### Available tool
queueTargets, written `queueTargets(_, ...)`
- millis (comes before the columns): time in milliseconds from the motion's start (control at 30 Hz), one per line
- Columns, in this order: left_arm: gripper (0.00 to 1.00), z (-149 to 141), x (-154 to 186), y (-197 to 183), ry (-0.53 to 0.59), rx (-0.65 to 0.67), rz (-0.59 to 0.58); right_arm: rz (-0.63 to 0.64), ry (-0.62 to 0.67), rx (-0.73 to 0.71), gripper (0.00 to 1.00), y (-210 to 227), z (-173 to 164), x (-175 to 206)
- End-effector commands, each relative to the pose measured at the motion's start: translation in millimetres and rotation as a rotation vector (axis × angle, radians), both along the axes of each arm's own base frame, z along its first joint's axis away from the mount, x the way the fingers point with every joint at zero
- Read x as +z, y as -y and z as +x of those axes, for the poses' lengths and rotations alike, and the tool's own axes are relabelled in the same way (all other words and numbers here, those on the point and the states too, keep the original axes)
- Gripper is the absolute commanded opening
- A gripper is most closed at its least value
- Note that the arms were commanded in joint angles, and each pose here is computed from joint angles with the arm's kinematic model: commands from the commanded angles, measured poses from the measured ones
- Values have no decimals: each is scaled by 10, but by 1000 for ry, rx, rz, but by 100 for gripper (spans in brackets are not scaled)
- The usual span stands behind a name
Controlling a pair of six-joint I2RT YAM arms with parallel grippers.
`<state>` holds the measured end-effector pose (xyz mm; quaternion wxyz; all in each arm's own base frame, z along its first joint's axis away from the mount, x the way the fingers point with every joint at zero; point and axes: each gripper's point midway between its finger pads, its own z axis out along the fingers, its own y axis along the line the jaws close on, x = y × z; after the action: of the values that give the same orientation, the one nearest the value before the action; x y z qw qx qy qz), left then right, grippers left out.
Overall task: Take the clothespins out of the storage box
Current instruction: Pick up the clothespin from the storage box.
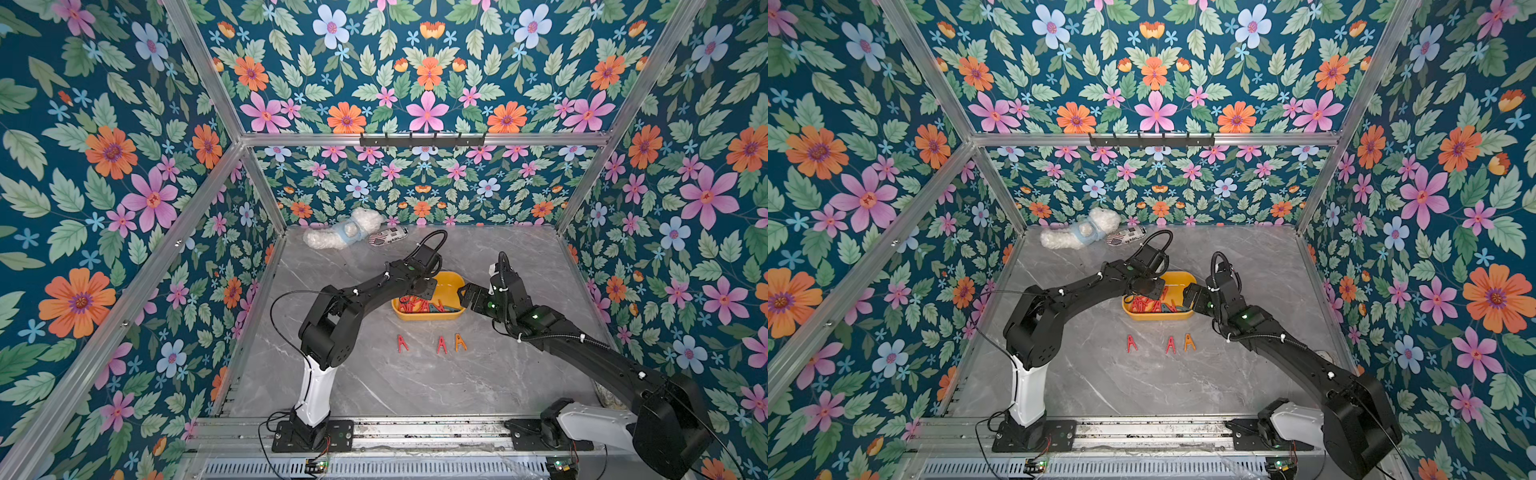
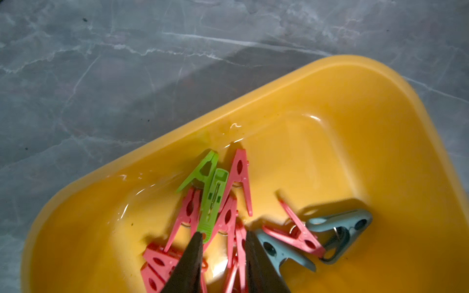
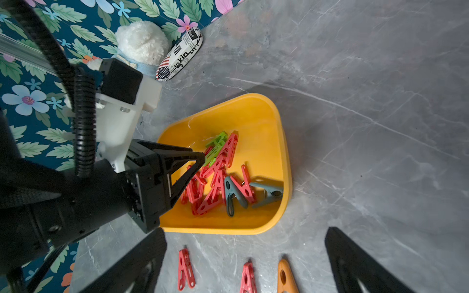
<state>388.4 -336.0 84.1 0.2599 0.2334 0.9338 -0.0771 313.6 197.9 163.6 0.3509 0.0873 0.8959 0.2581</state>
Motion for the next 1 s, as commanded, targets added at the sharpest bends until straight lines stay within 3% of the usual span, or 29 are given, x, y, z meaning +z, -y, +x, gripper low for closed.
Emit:
queueTargets(0,32,-40,-35,71,-14,-23,13,7,19,4,99,-12,34,40)
queueTargets(333,25,43,-265,160,-46,-7,57,7,22,-4,99,44,12,57)
queueTargets(967,22,60,-557,236,-100,-18,99,7,10,-28,99,125,-22,-12)
